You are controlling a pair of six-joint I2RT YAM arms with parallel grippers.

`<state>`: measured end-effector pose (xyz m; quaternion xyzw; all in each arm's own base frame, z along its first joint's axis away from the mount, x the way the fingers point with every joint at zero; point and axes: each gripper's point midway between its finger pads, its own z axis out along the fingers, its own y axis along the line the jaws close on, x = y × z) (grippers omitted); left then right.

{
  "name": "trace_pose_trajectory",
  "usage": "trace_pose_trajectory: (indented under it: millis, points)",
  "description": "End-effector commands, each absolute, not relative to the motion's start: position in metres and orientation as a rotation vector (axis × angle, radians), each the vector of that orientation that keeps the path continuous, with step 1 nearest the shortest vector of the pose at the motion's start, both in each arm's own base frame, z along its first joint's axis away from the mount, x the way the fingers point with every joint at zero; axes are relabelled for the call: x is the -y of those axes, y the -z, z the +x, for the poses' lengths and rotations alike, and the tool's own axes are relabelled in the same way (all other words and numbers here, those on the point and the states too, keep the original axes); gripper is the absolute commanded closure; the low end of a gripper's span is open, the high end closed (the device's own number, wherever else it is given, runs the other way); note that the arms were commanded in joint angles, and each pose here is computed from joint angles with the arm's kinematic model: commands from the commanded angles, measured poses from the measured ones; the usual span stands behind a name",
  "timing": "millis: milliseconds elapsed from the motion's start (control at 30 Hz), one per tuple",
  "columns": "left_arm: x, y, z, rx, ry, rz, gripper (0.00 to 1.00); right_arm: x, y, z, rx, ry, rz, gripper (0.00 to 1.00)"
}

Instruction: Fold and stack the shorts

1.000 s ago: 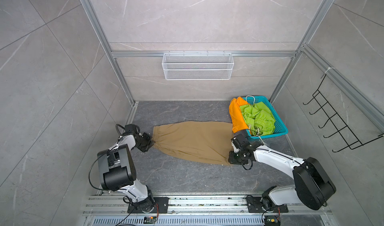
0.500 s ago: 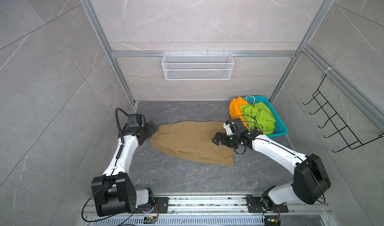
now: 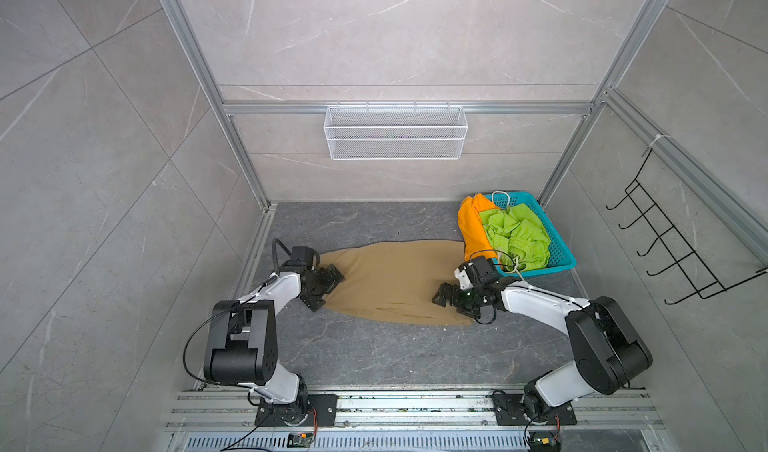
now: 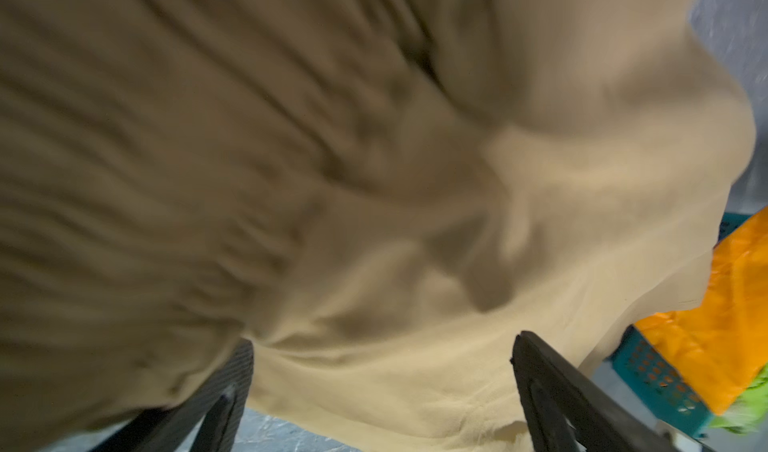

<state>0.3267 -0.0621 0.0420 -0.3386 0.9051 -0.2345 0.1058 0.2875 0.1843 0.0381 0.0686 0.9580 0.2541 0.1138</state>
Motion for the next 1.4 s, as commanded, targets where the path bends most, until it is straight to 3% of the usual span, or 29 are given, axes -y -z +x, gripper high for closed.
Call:
trace_pose_trajectory:
  millis: [0, 100, 267, 533, 900, 1267, 1367]
  points:
    - [0.046, -0.063, 0.336, -2.603, 0.705, -0.994, 0.00, -0.154, -0.011, 0.279, -2.919, -0.540, 0.193, 0.00]
    - [0.033, -0.102, 0.350, -2.566, 0.594, -0.850, 0.00, -0.162, -0.028, 0.298, -2.890, -0.555, 0.145, 0.00]
    - [-0.020, -0.140, 0.358, -2.538, 0.200, -0.695, 0.00, -0.180, -0.075, 0.324, -2.788, -0.651, 0.102, 0.00]
    - [-0.008, -0.096, 0.362, -2.710, 0.431, -0.617, 0.10, -0.187, -0.089, 0.338, -2.779, -0.649, 0.032, 0.00]
    - [0.000, -0.054, 0.356, -2.852, 0.485, -0.634, 0.22, -0.187, -0.083, 0.331, -2.781, -0.674, 0.030, 0.00]
    - [0.000, -0.023, 0.339, -3.017, 0.330, -0.594, 0.33, -0.187, -0.077, 0.337, -2.784, -0.675, 0.049, 0.00]
    - [0.007, -0.019, 0.338, -3.046, 0.309, -0.549, 0.40, -0.188, -0.074, 0.340, -2.789, -0.678, 0.056, 0.00]
